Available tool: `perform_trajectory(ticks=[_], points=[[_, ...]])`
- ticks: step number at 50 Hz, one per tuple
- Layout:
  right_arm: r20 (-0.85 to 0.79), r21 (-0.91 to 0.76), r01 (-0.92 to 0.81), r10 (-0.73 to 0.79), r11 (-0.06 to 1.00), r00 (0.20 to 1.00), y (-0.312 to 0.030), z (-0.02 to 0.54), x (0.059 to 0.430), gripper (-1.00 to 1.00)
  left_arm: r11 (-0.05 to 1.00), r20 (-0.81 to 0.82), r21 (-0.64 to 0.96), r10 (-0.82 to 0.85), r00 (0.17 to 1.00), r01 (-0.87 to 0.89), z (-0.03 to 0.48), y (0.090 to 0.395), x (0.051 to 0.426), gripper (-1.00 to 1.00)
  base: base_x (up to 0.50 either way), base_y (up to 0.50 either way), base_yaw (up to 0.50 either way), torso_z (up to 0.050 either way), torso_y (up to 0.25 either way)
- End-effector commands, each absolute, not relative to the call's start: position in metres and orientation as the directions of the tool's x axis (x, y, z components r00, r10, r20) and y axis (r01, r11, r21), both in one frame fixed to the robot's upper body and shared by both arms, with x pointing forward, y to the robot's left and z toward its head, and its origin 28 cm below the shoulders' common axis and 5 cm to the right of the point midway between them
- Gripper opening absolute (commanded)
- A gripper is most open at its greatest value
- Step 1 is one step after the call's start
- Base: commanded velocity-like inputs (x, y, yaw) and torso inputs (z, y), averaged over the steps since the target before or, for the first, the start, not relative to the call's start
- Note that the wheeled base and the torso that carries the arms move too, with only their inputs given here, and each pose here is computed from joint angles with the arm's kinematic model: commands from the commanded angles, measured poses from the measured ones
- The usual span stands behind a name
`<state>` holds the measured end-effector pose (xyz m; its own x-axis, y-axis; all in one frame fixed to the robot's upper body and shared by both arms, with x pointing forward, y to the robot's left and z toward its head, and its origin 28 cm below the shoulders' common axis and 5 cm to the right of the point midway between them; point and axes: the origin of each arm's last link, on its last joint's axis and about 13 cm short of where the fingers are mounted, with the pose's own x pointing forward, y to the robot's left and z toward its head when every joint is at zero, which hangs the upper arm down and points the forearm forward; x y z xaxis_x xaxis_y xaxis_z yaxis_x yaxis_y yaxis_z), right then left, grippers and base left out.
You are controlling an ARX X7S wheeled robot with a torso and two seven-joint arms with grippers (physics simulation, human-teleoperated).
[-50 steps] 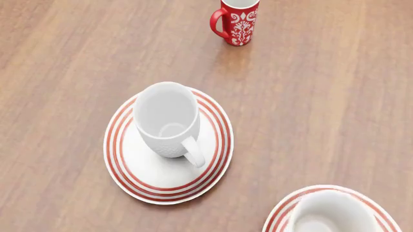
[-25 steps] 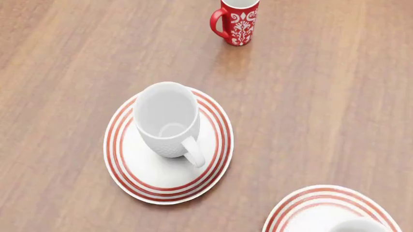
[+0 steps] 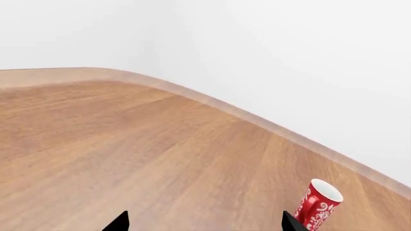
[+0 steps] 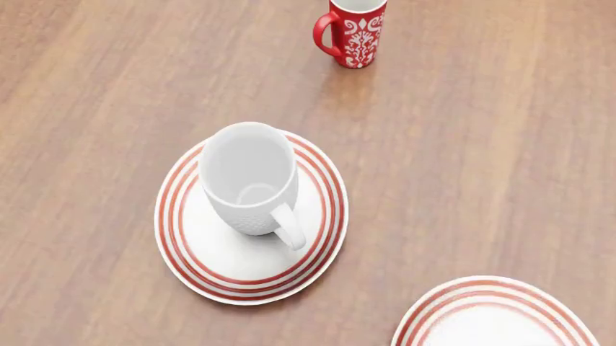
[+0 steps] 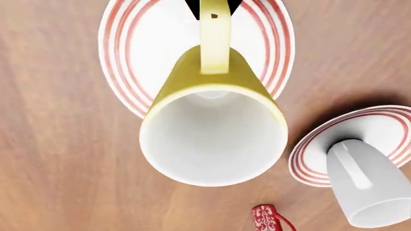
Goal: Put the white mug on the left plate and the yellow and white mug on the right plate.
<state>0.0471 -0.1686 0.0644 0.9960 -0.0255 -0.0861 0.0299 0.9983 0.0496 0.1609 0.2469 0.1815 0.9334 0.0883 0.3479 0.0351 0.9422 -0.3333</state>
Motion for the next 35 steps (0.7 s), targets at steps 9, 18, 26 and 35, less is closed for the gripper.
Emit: perform_trajectory(ticks=[9,18,26,35], points=[[-0.099,0.085,0.05,-0.041,0.995,0.994,-0.177,0.049,0.055,-1.0,0.943,0.348,-0.332,0.086,0.934,0.036,0.182,0.247,0.159,1.0,0.0,0.0,0.0,0.0,0.0],[-0.089,0.106,0.046,-0.037,0.993,0.995,-0.177,0.043,0.064,-1.0,0.943,0.347,-0.33,0.084,0.934,0.038,0.181,0.247,0.159,1.0,0.0,0.0,0.0,0.0,0.0],[-0.083,0.128,0.034,-0.024,0.991,0.996,-0.176,0.039,0.071,-1.0,0.943,0.344,-0.331,0.083,0.935,0.038,0.181,0.247,0.16,1.0,0.0,0.0,0.0,0.0,0.0],[-0.087,0.135,0.035,-0.023,0.99,0.996,-0.176,0.038,0.072,-1.0,0.943,0.344,-0.332,0.083,0.935,0.039,0.18,0.247,0.16,1.0,0.0,0.0,0.0,0.0,0.001]])
